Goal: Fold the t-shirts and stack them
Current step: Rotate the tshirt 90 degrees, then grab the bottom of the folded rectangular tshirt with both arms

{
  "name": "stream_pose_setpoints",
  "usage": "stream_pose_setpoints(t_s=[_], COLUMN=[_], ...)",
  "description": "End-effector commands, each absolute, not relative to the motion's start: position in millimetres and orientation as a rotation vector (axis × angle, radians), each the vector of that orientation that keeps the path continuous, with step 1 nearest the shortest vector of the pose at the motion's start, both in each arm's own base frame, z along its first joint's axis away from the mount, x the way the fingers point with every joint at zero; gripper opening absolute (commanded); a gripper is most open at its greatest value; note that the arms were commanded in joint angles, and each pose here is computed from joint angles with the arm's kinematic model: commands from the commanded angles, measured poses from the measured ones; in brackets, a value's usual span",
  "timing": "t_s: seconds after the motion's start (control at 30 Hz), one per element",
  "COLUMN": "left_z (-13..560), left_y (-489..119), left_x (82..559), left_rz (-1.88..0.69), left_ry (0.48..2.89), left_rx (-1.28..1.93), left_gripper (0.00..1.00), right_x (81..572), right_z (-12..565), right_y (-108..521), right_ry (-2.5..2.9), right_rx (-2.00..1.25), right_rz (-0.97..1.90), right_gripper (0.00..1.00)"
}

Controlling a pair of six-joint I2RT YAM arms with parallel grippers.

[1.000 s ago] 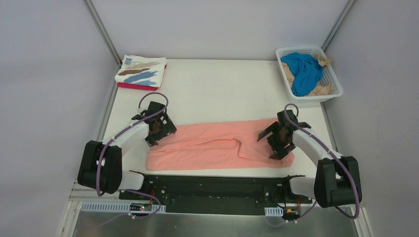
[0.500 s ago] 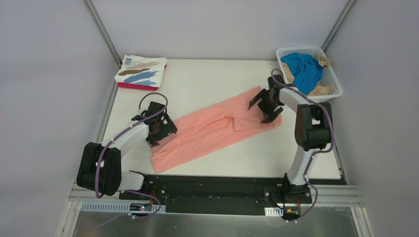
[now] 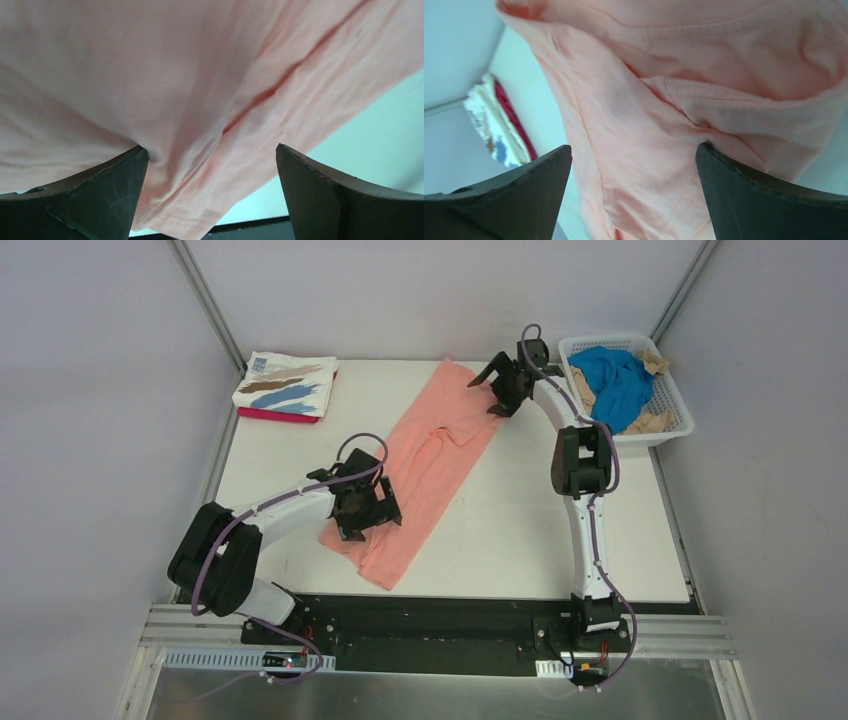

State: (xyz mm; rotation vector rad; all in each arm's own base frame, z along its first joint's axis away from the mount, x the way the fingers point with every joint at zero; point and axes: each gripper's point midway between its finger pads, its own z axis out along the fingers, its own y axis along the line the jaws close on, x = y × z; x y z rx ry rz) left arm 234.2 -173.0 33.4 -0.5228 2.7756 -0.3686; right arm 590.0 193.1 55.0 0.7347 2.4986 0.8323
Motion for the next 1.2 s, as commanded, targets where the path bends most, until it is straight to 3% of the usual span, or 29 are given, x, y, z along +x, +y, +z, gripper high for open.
stream_pose_setpoints(t_s=[0.0, 0.23, 0.47, 0.6, 0.77, 0.87, 0.97, 1.17], left_z=[34.9, 34.5, 46.1, 64.1, 98.3, 115.2, 113.1, 84.6], left_y=[-201.8, -266.4, -306.3, -292.1, -255.2, -248.1, -220.6, -156.3], left_x=[205.3, 179.1, 169.1, 168.7, 156.4, 146.7, 148.1, 153.2], left_rz=[-0.493, -0.569, -0.65, -0.542, -0.481, -0.56, -0.445, -0.152], left_ry=[2.884, 2.958, 2.948, 2.886, 2.821, 2.776, 2.742, 2.727], left_rx=[-0.433, -0.107, 0.082, 0.092, 0.11, 0.145, 0.076, -0.172], left_gripper=[1.0, 1.0, 1.0, 1.0, 1.0, 1.0, 1.0, 1.0], right_x=[614.8, 642.9, 677.1, 684.7, 684.0, 663.4, 629.5, 515.5], right_z=[43.9, 56.7, 77.8, 102.8, 181.4, 226.2, 251.5, 227.8], right_y=[254.5, 320.1, 324.9, 311.4, 284.4, 280.6, 274.1, 232.6], right_ry=[2.387, 2.15, 1.937, 1.913, 1.847, 1.874, 1.947, 2.271], right_rx=[0.86, 0.702, 0.703, 0.626, 0.545, 0.421, 0.307, 0.335], right_rz=[1.078, 0.992, 1.038, 0.992, 1.046, 1.046, 0.983, 0.754], right_gripper=[0.99, 0.99, 0.99, 0.99, 0.99, 0.99, 0.99, 0.99])
